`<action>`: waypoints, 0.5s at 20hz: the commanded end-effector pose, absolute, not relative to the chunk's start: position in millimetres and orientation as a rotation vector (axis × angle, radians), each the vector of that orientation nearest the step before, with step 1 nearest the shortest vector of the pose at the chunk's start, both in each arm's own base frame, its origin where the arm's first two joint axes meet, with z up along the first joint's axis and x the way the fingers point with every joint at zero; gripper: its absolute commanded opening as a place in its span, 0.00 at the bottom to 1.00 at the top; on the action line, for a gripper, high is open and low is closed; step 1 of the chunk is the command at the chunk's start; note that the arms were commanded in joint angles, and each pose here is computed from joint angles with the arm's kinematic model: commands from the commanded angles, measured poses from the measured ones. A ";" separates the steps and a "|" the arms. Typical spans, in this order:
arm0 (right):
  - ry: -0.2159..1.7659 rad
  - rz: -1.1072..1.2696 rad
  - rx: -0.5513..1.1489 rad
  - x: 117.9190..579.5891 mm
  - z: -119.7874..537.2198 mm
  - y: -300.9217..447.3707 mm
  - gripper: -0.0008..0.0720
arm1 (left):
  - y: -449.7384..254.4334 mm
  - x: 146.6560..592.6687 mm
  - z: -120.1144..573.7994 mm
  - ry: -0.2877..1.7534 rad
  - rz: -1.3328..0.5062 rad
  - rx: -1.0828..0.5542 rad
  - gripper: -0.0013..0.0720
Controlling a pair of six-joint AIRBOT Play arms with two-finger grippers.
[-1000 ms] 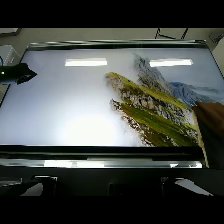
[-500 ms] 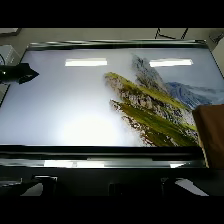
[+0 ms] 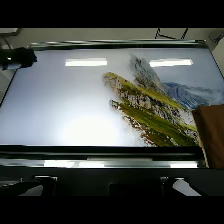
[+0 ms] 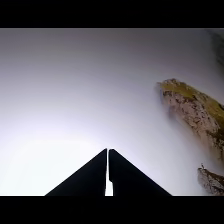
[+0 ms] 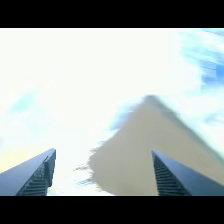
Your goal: Fold the clothes and pants, and hang the long-sleeved shirts on hangers.
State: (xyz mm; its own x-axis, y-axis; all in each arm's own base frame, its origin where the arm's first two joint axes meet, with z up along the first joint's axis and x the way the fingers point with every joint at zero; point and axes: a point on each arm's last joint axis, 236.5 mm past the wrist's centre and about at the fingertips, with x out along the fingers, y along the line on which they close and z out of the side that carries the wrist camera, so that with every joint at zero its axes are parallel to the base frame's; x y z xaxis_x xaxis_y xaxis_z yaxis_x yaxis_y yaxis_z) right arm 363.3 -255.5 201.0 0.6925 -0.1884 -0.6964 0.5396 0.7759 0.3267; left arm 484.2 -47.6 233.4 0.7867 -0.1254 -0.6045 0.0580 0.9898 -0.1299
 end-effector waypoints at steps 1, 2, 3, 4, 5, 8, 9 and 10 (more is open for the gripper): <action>0.911 -0.086 0.474 424.6 172.0 -102.8 0.93 | -31.7 474.2 152.9 0.948 0.044 -0.013 0.58; 1.034 -0.023 0.485 423.4 144.2 -67.0 0.93 | -42.3 450.8 115.6 1.134 0.018 -0.041 1.00; 1.141 0.026 0.493 420.2 118.2 -36.5 0.92 | -51.0 426.9 87.5 1.292 -0.046 -0.007 0.98; 1.207 0.062 0.480 417.6 99.2 -14.5 0.92 | -61.4 411.0 68.9 1.377 -0.119 0.009 0.98; 1.250 0.072 0.449 415.7 83.6 -0.7 0.92 | -69.4 406.1 60.8 1.384 -0.155 -0.009 0.98; 1.312 0.021 0.300 407.1 61.2 2.5 0.93 | -72.2 410.4 50.0 1.326 -0.156 -0.030 0.98; 1.325 0.028 0.287 404.2 60.7 6.2 0.93 | -72.1 411.7 47.7 1.328 -0.155 -0.030 0.98; 1.324 0.039 0.298 404.4 61.5 9.5 0.93 | -72.3 412.5 46.4 1.330 -0.154 -0.031 0.99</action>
State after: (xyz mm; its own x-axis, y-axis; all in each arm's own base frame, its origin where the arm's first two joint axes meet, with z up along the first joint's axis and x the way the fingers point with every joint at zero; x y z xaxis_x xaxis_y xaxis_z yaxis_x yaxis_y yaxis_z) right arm 413.9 -6.4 76.0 0.3169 0.2227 -0.9220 0.1730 0.9422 0.2870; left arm 419.4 -67.3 60.9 0.2688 -0.1125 -0.9566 0.0827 0.9922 -0.0934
